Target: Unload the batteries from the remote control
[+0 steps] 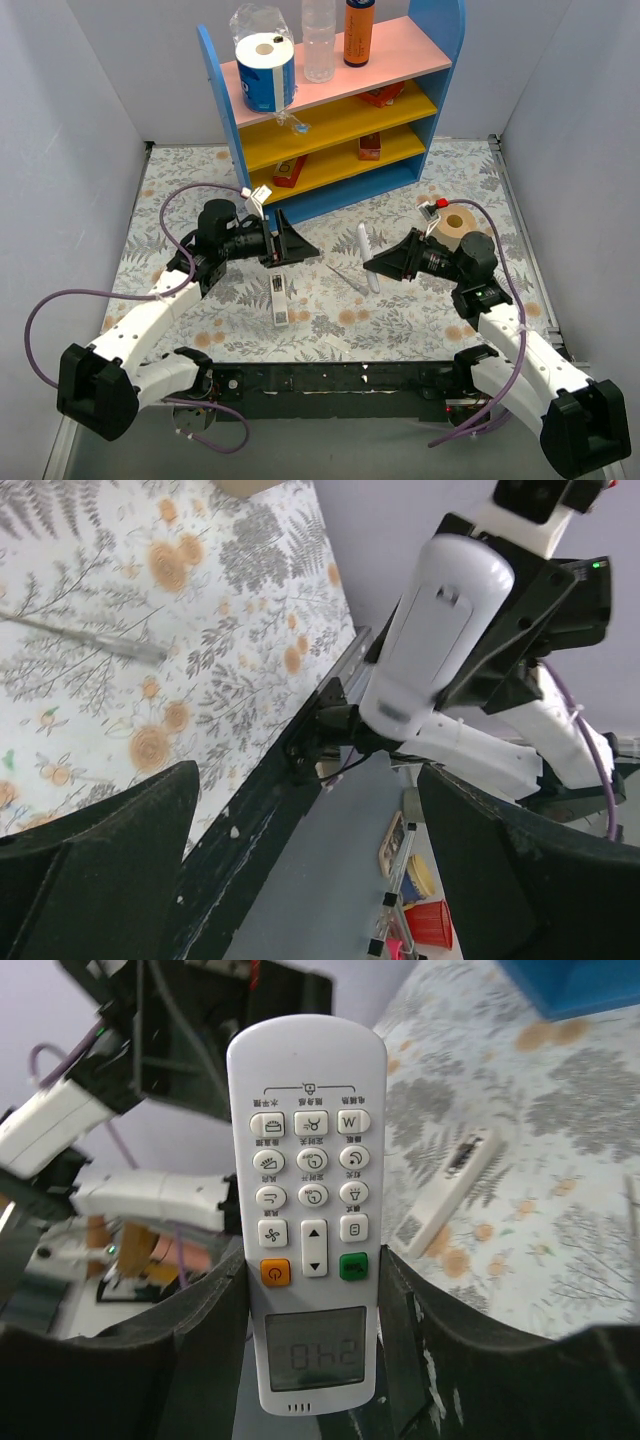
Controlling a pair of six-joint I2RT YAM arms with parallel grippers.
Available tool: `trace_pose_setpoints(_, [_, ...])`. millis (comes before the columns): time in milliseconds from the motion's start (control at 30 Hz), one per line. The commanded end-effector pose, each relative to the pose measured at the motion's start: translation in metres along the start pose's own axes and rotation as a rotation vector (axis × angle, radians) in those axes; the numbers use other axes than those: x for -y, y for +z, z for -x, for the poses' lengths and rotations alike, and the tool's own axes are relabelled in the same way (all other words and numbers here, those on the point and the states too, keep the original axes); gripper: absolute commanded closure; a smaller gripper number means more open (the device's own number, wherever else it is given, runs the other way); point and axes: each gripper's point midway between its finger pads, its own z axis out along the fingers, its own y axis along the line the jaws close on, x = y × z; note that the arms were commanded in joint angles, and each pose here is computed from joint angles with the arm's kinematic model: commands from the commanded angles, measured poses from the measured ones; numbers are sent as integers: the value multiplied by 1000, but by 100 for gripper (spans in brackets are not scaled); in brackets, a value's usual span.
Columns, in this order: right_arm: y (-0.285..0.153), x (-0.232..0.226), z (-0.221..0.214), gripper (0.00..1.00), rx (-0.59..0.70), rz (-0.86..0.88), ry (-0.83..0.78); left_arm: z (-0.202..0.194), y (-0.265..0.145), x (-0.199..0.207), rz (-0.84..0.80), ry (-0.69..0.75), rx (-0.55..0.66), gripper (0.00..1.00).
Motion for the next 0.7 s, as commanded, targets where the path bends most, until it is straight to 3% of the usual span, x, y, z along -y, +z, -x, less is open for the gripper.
trace_pose_setpoints(0, [-12,-56,-19,89,-134,308,-100,17,3,39,-125,37,-3,9])
trace_pose_setpoints(200, [-10,-57,-34,89,-192,348,-62,18,16,66,-211,45,-26,11])
trace_pose_setpoints(667, [-7,-57,-48,90,-240,376,-40,-7,64,92,-219,24,-126,13])
